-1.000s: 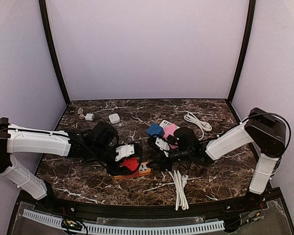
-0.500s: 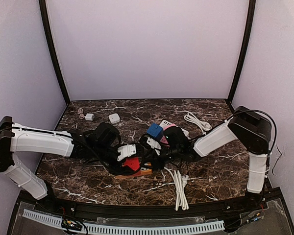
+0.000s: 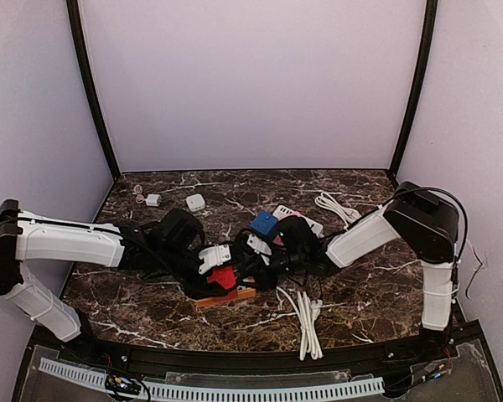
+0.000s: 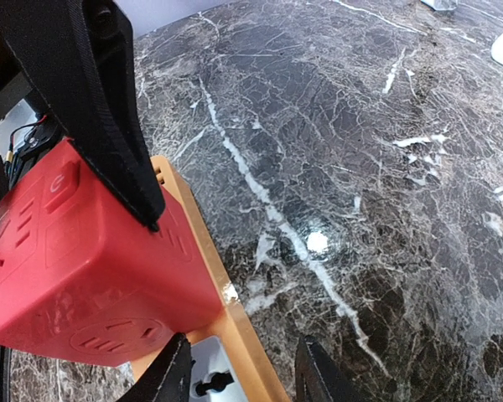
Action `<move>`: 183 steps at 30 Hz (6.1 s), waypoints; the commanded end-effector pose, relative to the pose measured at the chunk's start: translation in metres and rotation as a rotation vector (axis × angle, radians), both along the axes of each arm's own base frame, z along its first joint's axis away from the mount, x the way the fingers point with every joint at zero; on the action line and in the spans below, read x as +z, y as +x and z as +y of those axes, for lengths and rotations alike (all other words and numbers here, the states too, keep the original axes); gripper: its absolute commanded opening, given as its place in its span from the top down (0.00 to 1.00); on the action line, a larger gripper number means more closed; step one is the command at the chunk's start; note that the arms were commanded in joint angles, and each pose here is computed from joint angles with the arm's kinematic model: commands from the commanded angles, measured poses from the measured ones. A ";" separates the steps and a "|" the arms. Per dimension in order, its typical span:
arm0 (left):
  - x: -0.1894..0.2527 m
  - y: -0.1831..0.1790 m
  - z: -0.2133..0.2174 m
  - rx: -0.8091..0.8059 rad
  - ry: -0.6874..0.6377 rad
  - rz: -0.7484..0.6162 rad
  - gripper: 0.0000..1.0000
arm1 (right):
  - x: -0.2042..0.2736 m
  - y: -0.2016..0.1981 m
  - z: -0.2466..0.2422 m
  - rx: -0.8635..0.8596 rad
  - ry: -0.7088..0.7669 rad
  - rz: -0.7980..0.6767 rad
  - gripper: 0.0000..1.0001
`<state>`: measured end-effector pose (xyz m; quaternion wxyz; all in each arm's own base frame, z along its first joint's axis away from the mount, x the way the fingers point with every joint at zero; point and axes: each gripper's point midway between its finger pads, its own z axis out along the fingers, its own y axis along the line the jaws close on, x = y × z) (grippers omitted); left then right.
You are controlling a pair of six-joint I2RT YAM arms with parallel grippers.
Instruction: Pull the plug off the socket
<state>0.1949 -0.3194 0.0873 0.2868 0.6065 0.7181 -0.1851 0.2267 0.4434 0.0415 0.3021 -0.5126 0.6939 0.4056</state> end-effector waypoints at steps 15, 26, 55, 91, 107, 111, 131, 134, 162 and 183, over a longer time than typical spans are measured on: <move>0.060 0.007 -0.017 -0.085 -0.231 -0.146 0.84 | -0.085 -0.007 -0.030 -0.064 -0.265 0.061 0.61; 0.079 0.025 -0.016 0.061 -0.320 -0.072 0.84 | -0.090 -0.007 -0.032 -0.067 -0.275 0.067 0.62; 0.091 0.037 0.018 0.222 -0.307 -0.084 0.87 | -0.073 0.002 -0.033 -0.091 -0.230 0.085 0.63; 0.019 0.196 0.289 1.157 0.961 0.061 0.90 | -0.049 0.001 -0.025 -0.070 -0.167 0.089 0.63; -0.023 0.198 0.288 1.084 0.977 0.139 0.54 | -0.049 0.000 -0.025 -0.067 -0.166 0.094 0.64; -0.023 0.199 0.287 1.078 0.971 0.142 0.47 | -0.050 0.000 -0.026 -0.069 -0.167 0.094 0.64; 0.017 0.211 0.244 1.012 0.781 0.056 0.02 | -0.045 0.001 -0.024 -0.070 -0.154 0.091 0.62; 0.024 0.200 0.215 0.910 0.747 -0.010 0.01 | -0.034 0.003 -0.022 -0.069 -0.133 0.080 0.58; 0.013 0.028 0.036 0.161 0.229 -0.008 0.01 | 0.132 0.050 -0.099 -0.303 0.105 -0.103 0.27; -0.056 0.018 0.032 0.086 0.469 0.059 0.16 | 0.141 0.075 -0.146 -0.414 0.151 -0.103 0.26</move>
